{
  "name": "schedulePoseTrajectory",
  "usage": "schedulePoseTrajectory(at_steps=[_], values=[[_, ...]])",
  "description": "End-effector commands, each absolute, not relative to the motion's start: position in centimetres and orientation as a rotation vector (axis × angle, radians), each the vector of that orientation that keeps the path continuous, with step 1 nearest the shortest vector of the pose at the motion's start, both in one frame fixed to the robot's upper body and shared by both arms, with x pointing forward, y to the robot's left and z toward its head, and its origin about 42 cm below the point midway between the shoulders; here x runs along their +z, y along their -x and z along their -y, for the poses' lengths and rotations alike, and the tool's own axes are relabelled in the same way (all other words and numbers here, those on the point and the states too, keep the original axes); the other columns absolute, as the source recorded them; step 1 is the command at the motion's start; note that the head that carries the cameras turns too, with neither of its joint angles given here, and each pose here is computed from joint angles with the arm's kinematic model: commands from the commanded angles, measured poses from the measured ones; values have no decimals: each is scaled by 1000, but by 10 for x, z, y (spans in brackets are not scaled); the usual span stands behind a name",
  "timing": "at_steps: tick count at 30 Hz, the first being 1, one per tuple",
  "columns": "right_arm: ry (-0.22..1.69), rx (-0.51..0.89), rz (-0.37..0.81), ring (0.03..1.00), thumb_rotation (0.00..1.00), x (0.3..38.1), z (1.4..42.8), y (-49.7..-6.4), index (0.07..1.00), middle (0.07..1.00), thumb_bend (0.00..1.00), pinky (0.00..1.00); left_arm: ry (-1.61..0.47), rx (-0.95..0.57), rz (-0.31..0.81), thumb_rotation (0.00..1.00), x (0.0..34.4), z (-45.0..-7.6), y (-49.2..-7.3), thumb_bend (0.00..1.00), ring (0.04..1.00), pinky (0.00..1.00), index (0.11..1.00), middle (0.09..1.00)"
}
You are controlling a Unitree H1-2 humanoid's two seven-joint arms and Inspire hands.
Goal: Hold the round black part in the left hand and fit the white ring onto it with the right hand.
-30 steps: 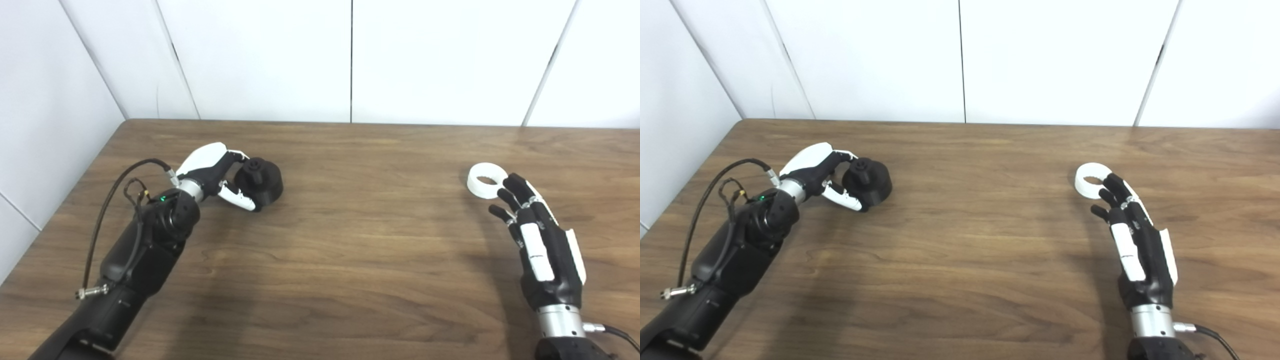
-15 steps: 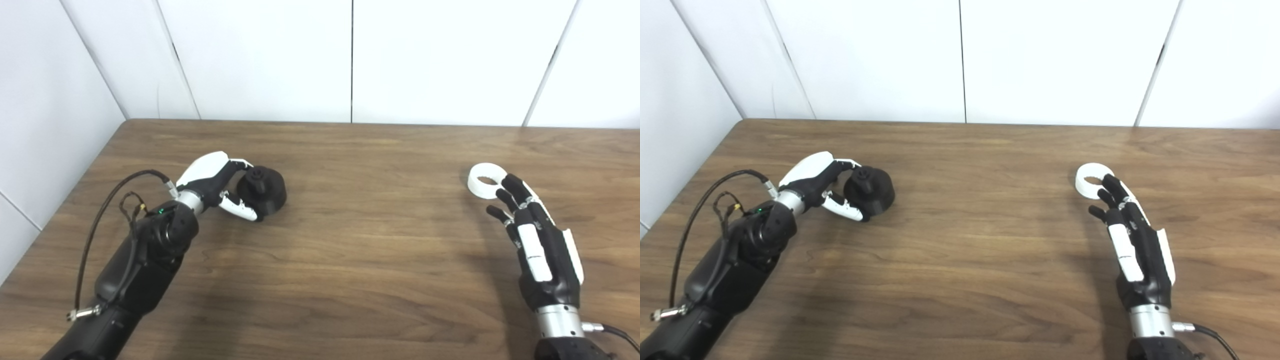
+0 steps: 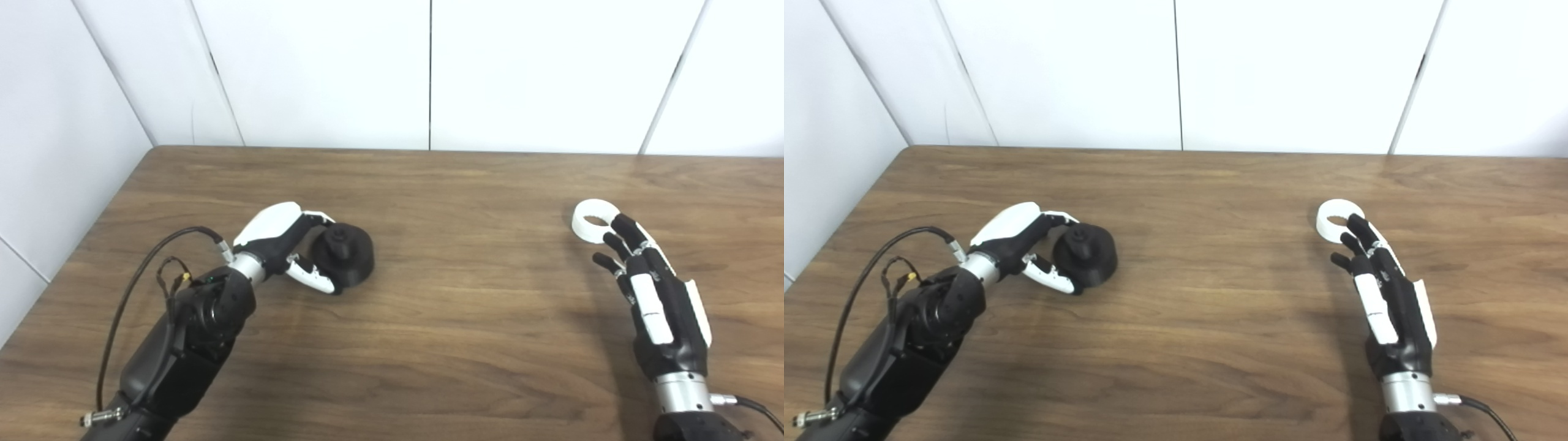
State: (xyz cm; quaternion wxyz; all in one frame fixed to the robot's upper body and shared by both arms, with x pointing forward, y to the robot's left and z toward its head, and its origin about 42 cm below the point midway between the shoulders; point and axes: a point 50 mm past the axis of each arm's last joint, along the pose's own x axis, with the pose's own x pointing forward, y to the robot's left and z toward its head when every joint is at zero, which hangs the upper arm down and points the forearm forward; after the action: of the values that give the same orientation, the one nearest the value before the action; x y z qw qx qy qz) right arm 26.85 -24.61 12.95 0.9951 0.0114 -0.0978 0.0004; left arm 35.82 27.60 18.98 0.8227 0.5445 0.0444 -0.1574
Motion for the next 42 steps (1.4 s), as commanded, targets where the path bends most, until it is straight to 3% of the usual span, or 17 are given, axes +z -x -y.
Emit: schedulePoseTrajectory(at_steps=[1, 42], values=[[-40, 0, 125, 903, 753, 108, 244, -252, 873, 914, 604, 807, -1188, -316, -14, 231, 210, -272, -360, 816, 931, 827, 727, 878], [-40, -19, 122, 905, 766, 118, 243, -252, 879, 908, 602, 826, -1112, -570, 159, 226, 190, -197, -272, 849, 922, 844, 704, 870]])
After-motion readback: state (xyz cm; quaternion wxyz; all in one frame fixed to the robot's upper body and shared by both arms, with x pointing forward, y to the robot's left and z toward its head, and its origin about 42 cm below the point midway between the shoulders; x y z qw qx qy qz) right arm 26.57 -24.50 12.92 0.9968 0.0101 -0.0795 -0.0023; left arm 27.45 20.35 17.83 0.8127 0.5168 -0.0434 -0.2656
